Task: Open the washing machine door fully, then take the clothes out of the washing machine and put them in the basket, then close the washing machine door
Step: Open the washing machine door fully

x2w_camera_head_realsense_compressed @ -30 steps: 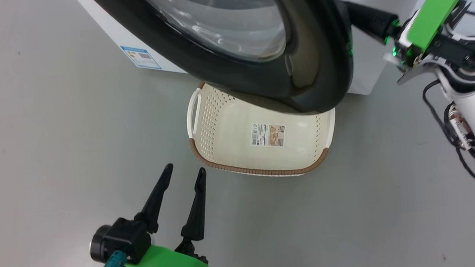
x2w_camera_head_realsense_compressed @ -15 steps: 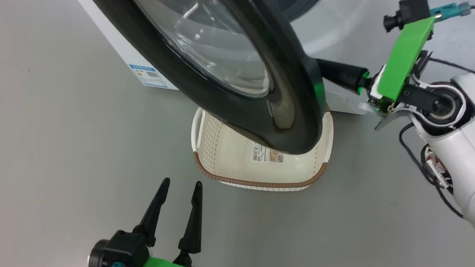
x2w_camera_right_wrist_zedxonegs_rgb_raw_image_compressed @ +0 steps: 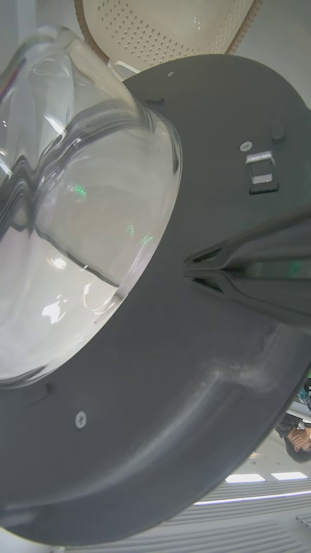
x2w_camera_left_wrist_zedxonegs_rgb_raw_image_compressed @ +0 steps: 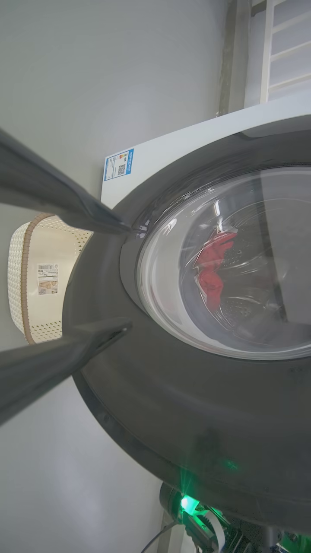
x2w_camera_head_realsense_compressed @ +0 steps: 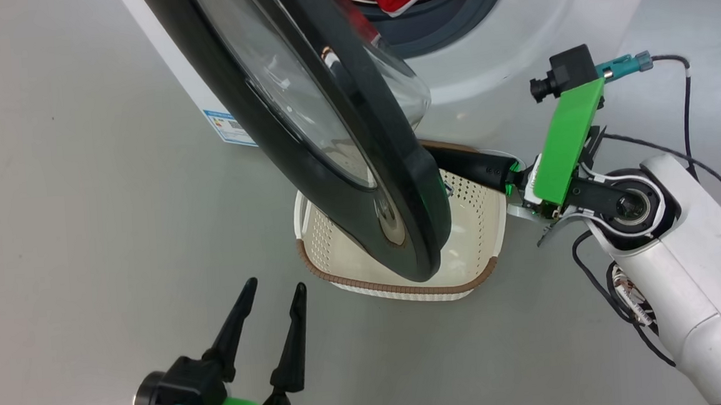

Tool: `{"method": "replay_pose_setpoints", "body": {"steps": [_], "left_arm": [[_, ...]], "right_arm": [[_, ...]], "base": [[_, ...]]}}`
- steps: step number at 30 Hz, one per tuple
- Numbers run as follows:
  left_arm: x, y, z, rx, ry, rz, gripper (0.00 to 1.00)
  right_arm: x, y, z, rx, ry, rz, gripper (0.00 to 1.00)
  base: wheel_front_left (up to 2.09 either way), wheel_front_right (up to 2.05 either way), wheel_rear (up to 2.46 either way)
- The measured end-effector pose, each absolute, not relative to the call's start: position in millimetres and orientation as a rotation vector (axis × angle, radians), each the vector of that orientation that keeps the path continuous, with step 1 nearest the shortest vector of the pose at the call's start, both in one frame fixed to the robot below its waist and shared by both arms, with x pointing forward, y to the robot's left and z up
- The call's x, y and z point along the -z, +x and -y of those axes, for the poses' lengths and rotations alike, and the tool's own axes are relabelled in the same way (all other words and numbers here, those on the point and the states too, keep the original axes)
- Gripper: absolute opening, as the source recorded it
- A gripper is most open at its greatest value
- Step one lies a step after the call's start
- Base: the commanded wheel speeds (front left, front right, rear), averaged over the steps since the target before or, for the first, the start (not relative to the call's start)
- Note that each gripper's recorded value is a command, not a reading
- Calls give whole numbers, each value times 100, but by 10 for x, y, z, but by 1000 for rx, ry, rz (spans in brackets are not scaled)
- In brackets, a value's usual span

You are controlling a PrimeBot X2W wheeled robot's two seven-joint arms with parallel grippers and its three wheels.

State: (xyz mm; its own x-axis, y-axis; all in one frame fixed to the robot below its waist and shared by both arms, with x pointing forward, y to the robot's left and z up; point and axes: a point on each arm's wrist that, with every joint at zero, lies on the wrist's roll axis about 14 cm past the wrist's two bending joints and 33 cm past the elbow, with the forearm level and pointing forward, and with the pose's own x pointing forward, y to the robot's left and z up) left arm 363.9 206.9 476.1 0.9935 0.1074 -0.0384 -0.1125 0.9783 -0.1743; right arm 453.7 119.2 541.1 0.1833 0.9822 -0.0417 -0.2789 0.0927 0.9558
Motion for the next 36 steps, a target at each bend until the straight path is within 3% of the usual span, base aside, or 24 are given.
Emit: {"method": "replay_pose_setpoints", "body": {"steps": [8,9,10,11,15,18,36], "left_arm": [[-4756,3587,-2064,-113,-182,-30,100],[-4760,3589,-2063,-113,-182,-29,100],[-4763,3590,-2060,-112,-183,-28,100],[-4766,3591,-2058,-110,-182,-27,100],[-4772,3598,-2051,-102,-181,-24,100],[-4779,3607,-2062,-103,-177,-21,100],[-4744,3634,-1992,-58,-149,-26,100]], "right_arm": [[-5431,4508,-1199,-1144,1020,-882,2],[-5437,4516,-1192,-1140,1021,-877,19],[-5438,4526,-1185,-1134,1017,-869,26],[-5433,4535,-1176,-1126,1005,-860,26],[-5427,4562,-1118,-1098,1007,-837,50],[-5343,4554,-1033,-1058,1014,-838,98],[-4731,4327,-193,-734,1055,-806,100]], "base": [[0,0,0],[0,0,0],[0,0,0],[0,0,0],[0,0,0],[0,0,0],[0,0,0]]}}
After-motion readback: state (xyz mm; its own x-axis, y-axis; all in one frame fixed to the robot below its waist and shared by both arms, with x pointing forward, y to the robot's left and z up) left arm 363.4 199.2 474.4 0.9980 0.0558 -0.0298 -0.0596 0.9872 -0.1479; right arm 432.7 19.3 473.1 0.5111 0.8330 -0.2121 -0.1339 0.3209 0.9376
